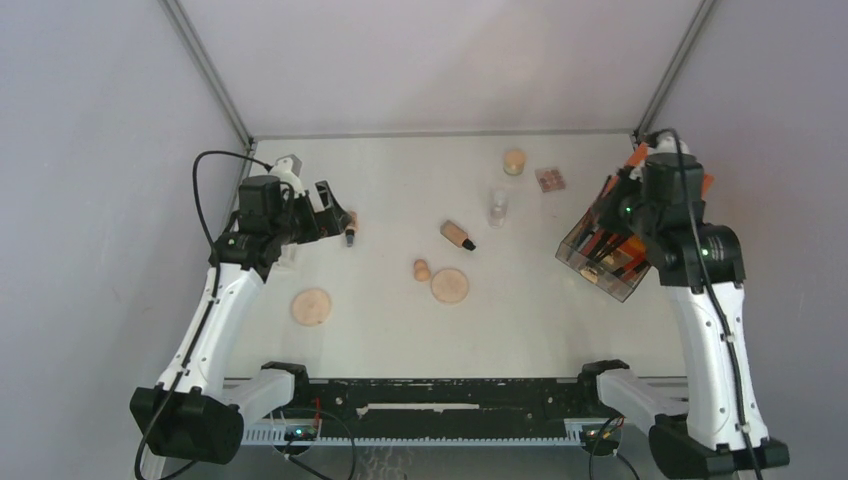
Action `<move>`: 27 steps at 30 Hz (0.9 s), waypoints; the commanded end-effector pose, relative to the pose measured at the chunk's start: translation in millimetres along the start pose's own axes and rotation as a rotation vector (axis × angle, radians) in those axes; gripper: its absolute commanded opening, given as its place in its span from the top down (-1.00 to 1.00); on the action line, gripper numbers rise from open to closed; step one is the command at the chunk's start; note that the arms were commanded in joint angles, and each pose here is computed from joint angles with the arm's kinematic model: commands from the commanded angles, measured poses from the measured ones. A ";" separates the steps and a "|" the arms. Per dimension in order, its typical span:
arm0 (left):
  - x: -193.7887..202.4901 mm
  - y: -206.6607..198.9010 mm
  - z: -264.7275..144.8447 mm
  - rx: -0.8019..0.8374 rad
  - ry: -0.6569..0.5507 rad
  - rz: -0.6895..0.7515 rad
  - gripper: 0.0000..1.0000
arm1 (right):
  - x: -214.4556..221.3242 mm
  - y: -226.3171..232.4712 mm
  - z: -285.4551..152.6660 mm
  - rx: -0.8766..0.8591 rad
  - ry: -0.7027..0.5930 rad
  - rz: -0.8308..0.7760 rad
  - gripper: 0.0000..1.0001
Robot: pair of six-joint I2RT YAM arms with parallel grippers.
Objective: Organize the makeup
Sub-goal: Pick up the makeup brush from the center of the board, then place the makeup brush in the drawer.
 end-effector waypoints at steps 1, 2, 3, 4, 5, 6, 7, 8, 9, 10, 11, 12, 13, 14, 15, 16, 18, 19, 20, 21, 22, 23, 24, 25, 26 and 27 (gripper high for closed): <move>-26.5 -17.1 -8.4 0.097 -0.085 -0.005 -1.00 | 13.2 -34.0 -4.2 0.153 0.093 0.199 1.00; -26.5 -17.6 -8.2 0.102 -0.082 -0.007 -1.00 | 16.6 -40.3 -4.8 0.159 0.126 0.243 1.00; -26.3 -17.8 -7.7 0.105 -0.078 -0.009 -1.00 | 19.4 -46.2 -5.7 0.161 0.153 0.285 1.00; -26.2 -18.3 -7.5 0.109 -0.076 -0.011 -1.00 | 20.5 -54.5 -7.1 0.171 0.166 0.337 1.00; -25.9 -18.8 -7.5 0.114 -0.074 -0.012 -1.00 | 22.8 -58.2 -8.5 0.167 0.182 0.374 1.00; -25.5 -19.3 -7.7 0.119 -0.072 -0.014 -1.00 | 24.8 -59.6 -9.5 0.178 0.189 0.395 1.00; -25.4 -19.4 -7.9 0.122 -0.071 -0.015 -1.00 | 26.9 -58.8 -10.1 0.173 0.197 0.414 1.00; -25.5 -19.8 -8.3 0.123 -0.072 -0.015 -1.00 | 30.7 -58.2 -9.4 0.159 0.215 0.440 1.00; -25.2 -19.7 -8.7 0.123 -0.073 -0.015 -1.00 | 33.2 -58.3 -8.5 0.144 0.229 0.467 1.00; -24.9 -19.8 -9.4 0.124 -0.074 -0.014 -1.00 | 35.7 -58.9 -8.3 0.140 0.241 0.498 1.00; -24.6 -19.9 -9.7 0.125 -0.074 -0.014 -1.00 | 37.7 -59.1 -7.8 0.134 0.245 0.524 1.00; -24.4 -20.0 -10.6 0.126 -0.077 -0.013 -1.00 | 38.7 -58.9 -7.2 0.123 0.245 0.549 1.00; -23.8 -19.8 -10.7 0.127 -0.077 -0.012 -1.00 | 39.4 -58.7 -6.1 0.112 0.249 0.579 1.00; -23.2 -19.6 -10.8 0.126 -0.076 -0.011 -1.00 | 39.6 -58.4 -4.2 0.094 0.254 0.614 1.00; -22.5 -19.5 -11.0 0.127 -0.075 -0.010 -1.00 | 40.4 -58.2 -2.0 0.076 0.265 0.651 1.00; -22.3 -19.5 -11.6 0.127 -0.076 -0.009 -1.00 | 41.4 -58.0 0.2 0.062 0.281 0.707 1.00; -20.8 -18.9 -13.5 0.125 -0.078 -0.008 -1.00 | 42.6 -56.2 1.9 0.022 0.315 0.805 1.00; -20.3 -18.9 -14.7 0.124 -0.081 -0.007 -1.00 | 42.8 -55.7 2.5 0.008 0.326 0.844 1.00; -19.8 -18.8 -16.2 0.123 -0.086 -0.005 -1.00 | 42.4 -55.6 2.1 0.003 0.331 0.877 1.00; -19.2 -18.3 -16.8 0.119 -0.089 -0.003 -1.00 | 41.4 -55.6 1.6 -0.001 0.330 0.898 1.00; -19.1 -17.6 -17.2 0.115 -0.092 -0.001 -1.00 | 40.3 -56.6 1.3 0.000 0.325 0.916 1.00; -18.7 -17.6 -18.0 0.114 -0.093 0.002 -1.00 | 40.0 -57.6 1.5 0.006 0.328 0.936 1.00; -18.7 -17.1 -18.5 0.111 -0.095 0.004 -1.00 | 39.8 -58.7 2.5 0.010 0.338 0.955 1.00; -17.9 -17.0 -18.9 0.110 -0.095 0.006 -1.00 | 40.2 -60.1 4.6 0.017 0.356 0.972 1.00; -17.0 -16.6 -19.3 0.109 -0.095 0.007 -1.00 | 40.6 -61.9 6.8 0.026 0.375 0.988 1.00; -16.6 -16.4 -19.8 0.108 -0.098 0.009 -1.00 | 41.0 -63.9 8.8 0.032 0.396 1.006 1.00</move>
Point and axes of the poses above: each gripper's point midway between its finger pads, its own z axis out along the fingers, its own y axis along the line the jaws close on, x = y × z, the point moved 8 cm from there along -z, back along the fingers, and after that the axes turned 1 degree about z, right-handed, at the moved point
